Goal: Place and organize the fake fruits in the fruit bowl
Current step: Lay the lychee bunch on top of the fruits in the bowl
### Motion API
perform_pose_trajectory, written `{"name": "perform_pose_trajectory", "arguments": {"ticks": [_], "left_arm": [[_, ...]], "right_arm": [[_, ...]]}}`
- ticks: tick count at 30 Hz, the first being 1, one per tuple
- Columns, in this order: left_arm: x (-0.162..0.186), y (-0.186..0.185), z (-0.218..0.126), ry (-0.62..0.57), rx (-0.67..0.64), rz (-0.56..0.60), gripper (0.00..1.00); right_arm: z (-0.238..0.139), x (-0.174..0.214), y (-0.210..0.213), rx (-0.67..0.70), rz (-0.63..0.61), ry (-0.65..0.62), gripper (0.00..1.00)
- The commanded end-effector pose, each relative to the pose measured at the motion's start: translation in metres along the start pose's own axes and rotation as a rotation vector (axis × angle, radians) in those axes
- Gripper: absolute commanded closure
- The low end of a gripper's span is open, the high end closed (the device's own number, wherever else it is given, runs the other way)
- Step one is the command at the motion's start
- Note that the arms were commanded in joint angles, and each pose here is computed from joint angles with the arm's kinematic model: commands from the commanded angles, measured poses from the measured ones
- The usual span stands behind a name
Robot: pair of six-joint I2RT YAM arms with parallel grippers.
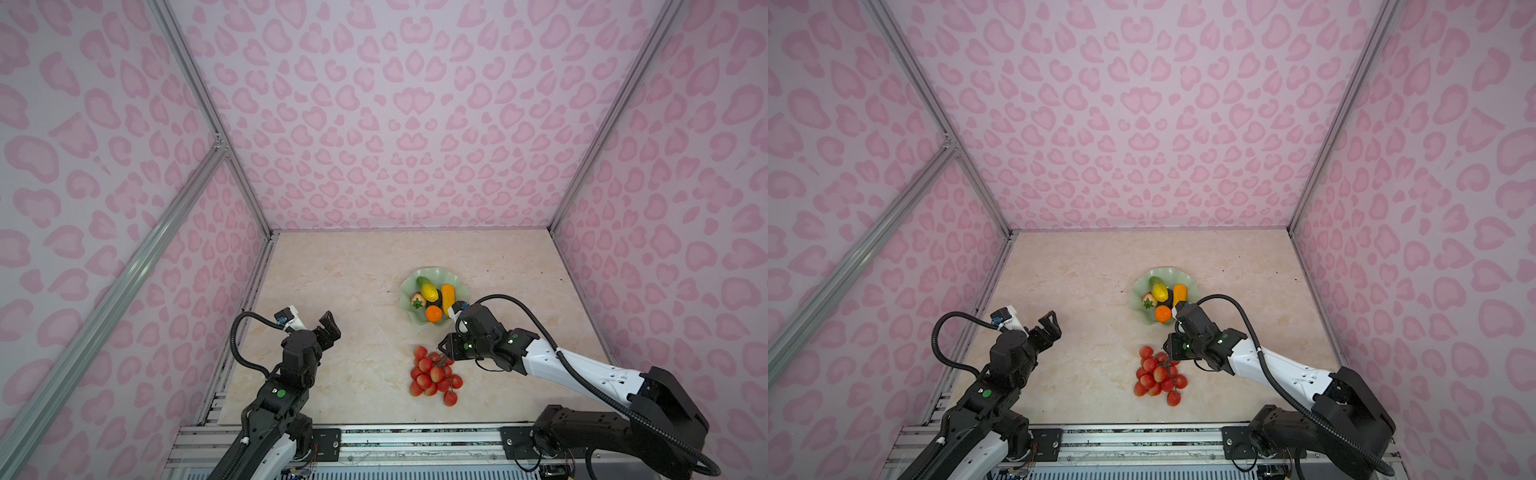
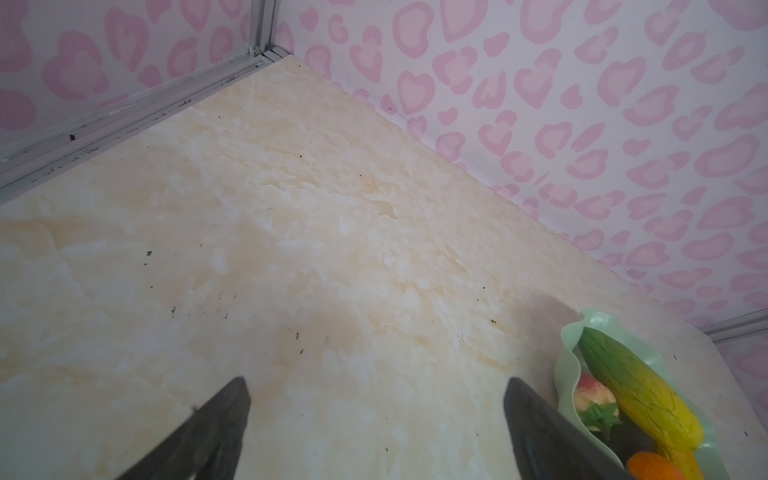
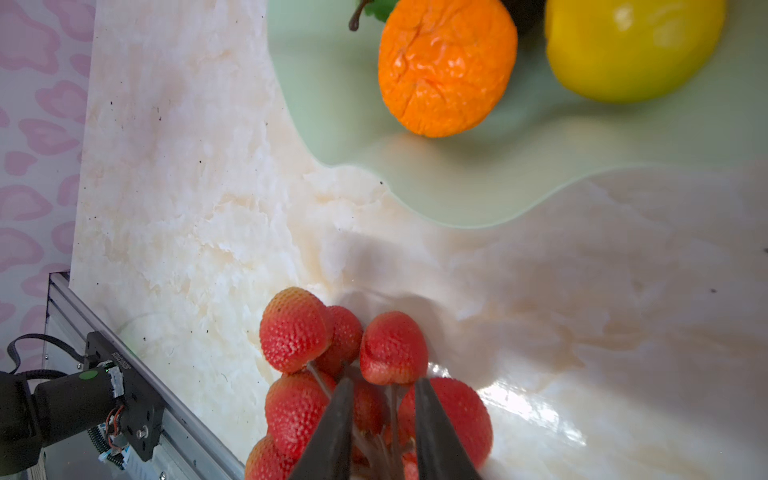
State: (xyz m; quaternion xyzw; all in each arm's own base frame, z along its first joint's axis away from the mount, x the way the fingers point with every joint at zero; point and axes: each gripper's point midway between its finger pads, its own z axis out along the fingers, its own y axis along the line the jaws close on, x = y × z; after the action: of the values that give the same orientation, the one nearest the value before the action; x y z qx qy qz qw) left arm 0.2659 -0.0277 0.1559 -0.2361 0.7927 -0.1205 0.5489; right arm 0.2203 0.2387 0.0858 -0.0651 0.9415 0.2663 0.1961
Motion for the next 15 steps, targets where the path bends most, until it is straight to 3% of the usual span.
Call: {"name": "perform_pose_trajectory", "arguments": {"ticks": [1, 5, 11, 15], "left_arm": [[-0.003, 0.000, -0.001, -0.013, 0.002, -0.006, 0.04], [-0.002, 0.000, -0.002, -0.016, 0.005, -0.008, 0.04], [-0.002, -0.003, -0.002, -0.007, 0.019, -0.006, 0.03], [-0.004, -0.003, -0.003, -0.014, 0.021, -0.004, 0.04]], "right_arm": [[0.000, -0.007, 0.010, -0.024, -0.015, -0.029, 0.84], [-0.008, -0.015, 0.016, -0.029, -0.027, -0.058, 1.00], [-0.049, -0.051, 0.024, -0.006, -0.088, -0.133, 1.00], [-0.087, -0.091, 0.011, 0.011, -0.095, -0.252, 1.00]]}}
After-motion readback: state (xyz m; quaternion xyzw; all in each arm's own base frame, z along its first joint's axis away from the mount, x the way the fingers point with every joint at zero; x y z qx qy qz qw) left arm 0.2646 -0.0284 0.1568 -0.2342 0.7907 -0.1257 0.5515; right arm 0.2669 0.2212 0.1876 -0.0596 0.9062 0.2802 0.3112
